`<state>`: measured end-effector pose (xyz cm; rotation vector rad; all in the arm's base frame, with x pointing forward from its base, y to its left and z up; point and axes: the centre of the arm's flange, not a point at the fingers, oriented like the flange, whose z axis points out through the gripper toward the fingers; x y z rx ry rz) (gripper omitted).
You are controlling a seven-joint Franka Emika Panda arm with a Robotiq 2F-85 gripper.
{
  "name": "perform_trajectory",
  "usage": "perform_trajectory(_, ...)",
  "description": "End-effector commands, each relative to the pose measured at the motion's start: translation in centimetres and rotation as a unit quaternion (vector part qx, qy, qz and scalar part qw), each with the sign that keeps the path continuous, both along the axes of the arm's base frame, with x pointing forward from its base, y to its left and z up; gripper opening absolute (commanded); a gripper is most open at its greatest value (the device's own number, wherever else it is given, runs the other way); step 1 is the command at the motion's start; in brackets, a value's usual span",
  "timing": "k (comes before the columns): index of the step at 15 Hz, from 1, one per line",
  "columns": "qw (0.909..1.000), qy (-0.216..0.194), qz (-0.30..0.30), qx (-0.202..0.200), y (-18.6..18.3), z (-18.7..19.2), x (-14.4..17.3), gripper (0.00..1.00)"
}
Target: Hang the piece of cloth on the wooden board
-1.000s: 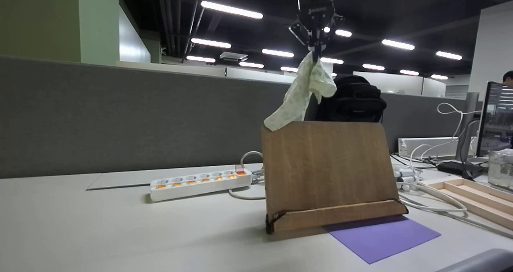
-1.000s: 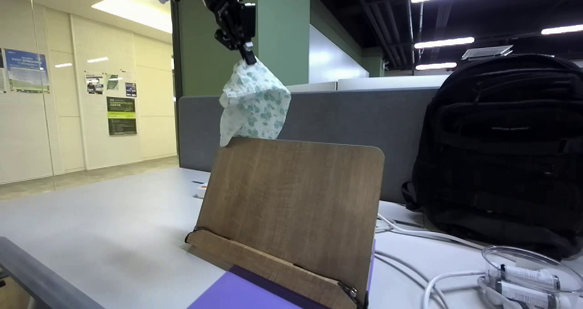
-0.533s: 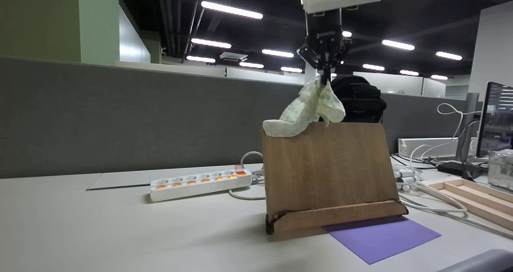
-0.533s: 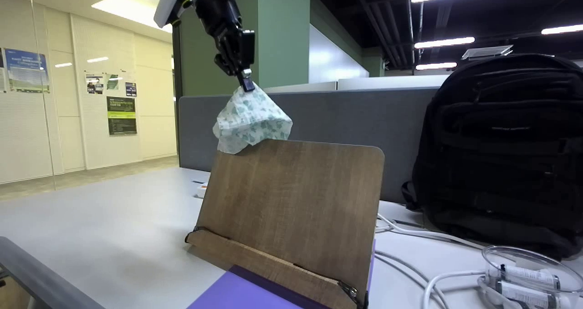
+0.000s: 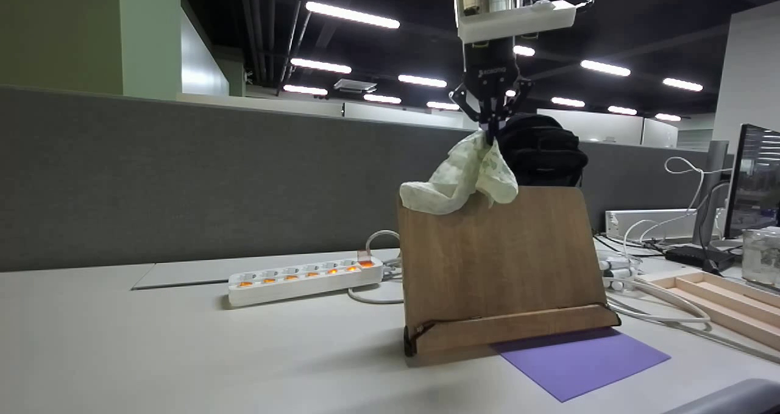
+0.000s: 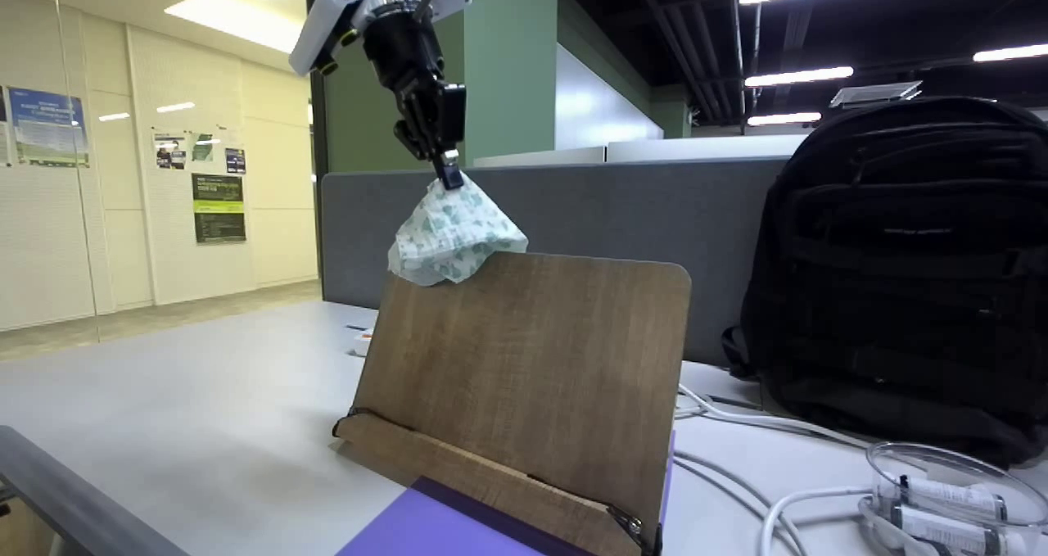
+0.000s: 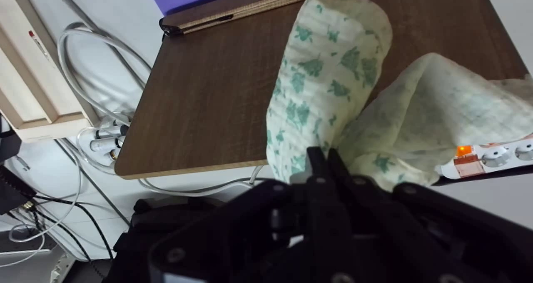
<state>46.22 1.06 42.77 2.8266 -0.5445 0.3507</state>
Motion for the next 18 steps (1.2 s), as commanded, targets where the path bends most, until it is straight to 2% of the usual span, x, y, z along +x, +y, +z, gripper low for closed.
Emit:
perform_trajectory(1,1.0,0.005,-0.003,0.001,0.1,-0.5,-0.4,0.34)
perform_trajectory(7,0.9999,0.009,0.014,-0.004,1.2,-0.3,-1.1,0.75)
perform_trajectory(11,0.9985,-0.001,0.052,-0.017,3.5,0.6,-1.9,1.0)
perform_trajectory(18,0.9888,0.001,0.145,-0.032,8.5,0.6,-4.2,1.0)
